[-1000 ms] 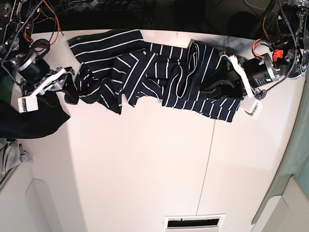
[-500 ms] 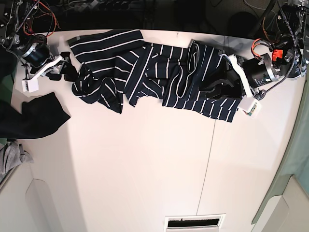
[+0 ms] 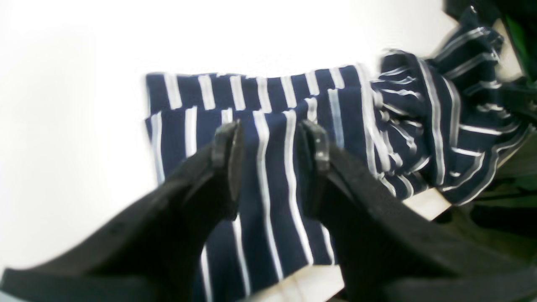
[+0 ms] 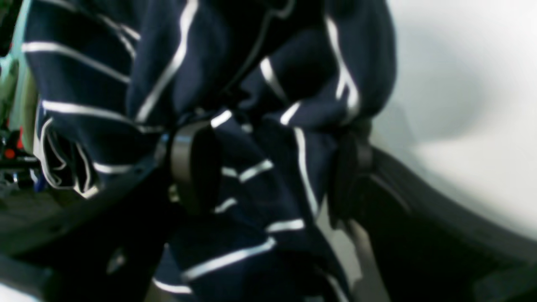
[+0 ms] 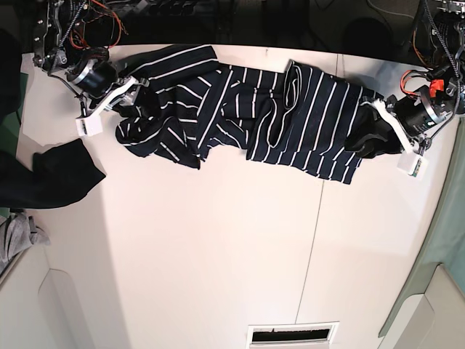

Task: Layout the t-shirt on the table in an organized manner, then fold the t-shirt properly
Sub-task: 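Push the folded shirt ends together with both grippers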

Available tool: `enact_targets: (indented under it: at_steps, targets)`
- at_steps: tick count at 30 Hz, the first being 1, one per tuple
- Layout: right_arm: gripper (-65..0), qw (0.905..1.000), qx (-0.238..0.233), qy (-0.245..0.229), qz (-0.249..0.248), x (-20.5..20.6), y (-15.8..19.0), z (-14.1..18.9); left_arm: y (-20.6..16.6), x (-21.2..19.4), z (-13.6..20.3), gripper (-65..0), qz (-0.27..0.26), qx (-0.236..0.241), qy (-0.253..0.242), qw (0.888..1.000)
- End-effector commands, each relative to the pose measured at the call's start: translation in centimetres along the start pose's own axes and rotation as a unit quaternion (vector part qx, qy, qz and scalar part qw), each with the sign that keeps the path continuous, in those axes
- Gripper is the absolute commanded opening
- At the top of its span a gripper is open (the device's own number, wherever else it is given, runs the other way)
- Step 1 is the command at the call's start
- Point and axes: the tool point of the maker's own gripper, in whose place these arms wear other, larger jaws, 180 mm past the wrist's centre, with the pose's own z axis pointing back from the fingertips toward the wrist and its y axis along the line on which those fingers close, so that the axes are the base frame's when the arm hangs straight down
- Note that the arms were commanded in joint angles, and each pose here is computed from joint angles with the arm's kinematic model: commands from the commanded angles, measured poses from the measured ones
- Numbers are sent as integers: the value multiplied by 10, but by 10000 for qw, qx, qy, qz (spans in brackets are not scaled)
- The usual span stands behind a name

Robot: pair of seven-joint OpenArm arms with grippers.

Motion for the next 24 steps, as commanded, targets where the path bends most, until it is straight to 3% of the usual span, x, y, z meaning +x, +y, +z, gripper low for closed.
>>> enact_targets:
  at_steps: [1, 2, 5, 6, 10, 14, 19, 24]
  targets:
    - [-274, 9998, 49, -132, 117, 11, 4, -1, 9, 11, 6, -409, 12, 71, -214, 9997]
    - [-329, 9997, 62, -206, 128, 15, 5, -2, 17, 7, 8, -409, 114, 167, -205, 9996]
    - [-590, 9993, 80, -317, 164, 27, 6, -5, 43, -8, 15, -409, 464, 476, -155, 9977]
    - [-650, 9992, 89, -352, 188, 31, 7, -6, 52, -14, 17, -409, 575, 586, -140, 9965]
    - [-650, 9980, 0, -555, 305, 54, 1, -5, 74, -40, 23, -409, 917, 872, 26, 9920]
    - [-650, 9953, -191, -919, 240, 85, -14, 7, 72, -62, 18, -409, 1072, 841, 291, 9903]
    - [-650, 9876, 94, -1569, -47, 127, -9, 27, 45, -75, -2, -409, 1254, 501, 358, 9902]
    - [-650, 9823, 596, -1768, 184, 149, 28, 32, -3, -93, -31, -409, 1500, -11, 459, 9876]
